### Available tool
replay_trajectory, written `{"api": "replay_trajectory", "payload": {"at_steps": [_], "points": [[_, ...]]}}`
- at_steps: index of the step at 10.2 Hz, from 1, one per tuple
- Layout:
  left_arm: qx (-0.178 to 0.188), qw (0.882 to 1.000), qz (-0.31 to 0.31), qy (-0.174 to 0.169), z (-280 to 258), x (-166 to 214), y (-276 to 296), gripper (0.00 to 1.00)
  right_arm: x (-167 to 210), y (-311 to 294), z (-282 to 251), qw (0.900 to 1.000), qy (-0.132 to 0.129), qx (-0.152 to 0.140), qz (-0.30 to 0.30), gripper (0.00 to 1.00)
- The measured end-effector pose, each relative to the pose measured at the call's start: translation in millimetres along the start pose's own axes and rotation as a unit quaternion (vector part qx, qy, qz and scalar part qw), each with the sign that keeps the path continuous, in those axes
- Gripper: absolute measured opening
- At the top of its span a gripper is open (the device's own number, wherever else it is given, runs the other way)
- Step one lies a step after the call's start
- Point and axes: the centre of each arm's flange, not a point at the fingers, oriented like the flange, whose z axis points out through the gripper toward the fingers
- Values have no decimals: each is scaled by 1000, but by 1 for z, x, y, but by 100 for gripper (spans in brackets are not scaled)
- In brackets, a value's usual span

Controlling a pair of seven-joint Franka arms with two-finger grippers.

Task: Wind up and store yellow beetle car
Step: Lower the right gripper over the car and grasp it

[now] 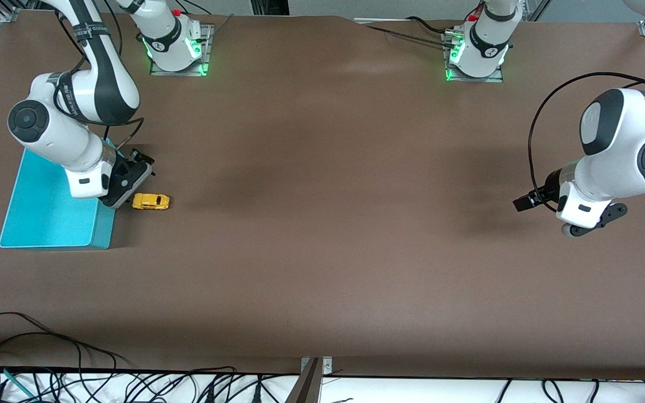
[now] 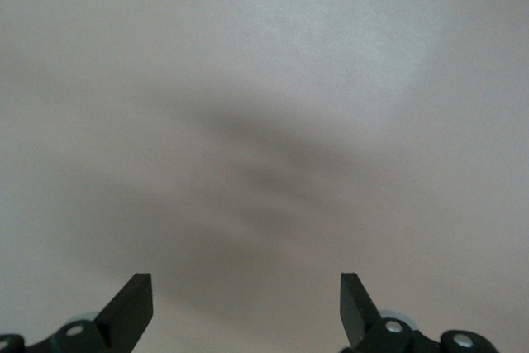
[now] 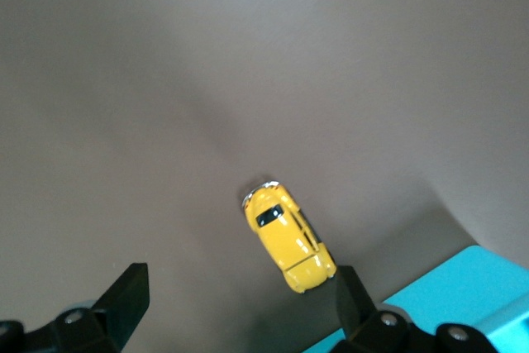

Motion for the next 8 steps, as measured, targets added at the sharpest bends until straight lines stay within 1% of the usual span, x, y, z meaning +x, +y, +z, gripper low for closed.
{"api": "replay_trajectory", "payload": {"at_steps": [1, 3, 4, 6, 8], "points": [[0, 1000, 29, 5, -7, -2, -2, 100, -8, 0, 8, 1000, -2, 3, -30, 100], [3, 998, 63, 20, -29, -9, -6, 100, -21, 5, 26, 996, 6, -6, -93, 100], [-1, 997, 71, 24, -42, -16, -7, 100, -25, 8, 37, 993, 8, -9, -117, 100], [-23, 996, 88, 21, -69, -31, -17, 99, -32, 14, 59, 988, 10, -8, -157, 100], [-25, 994, 99, 23, -78, -35, -29, 99, -37, 17, 83, 982, 16, -15, -190, 100]]}}
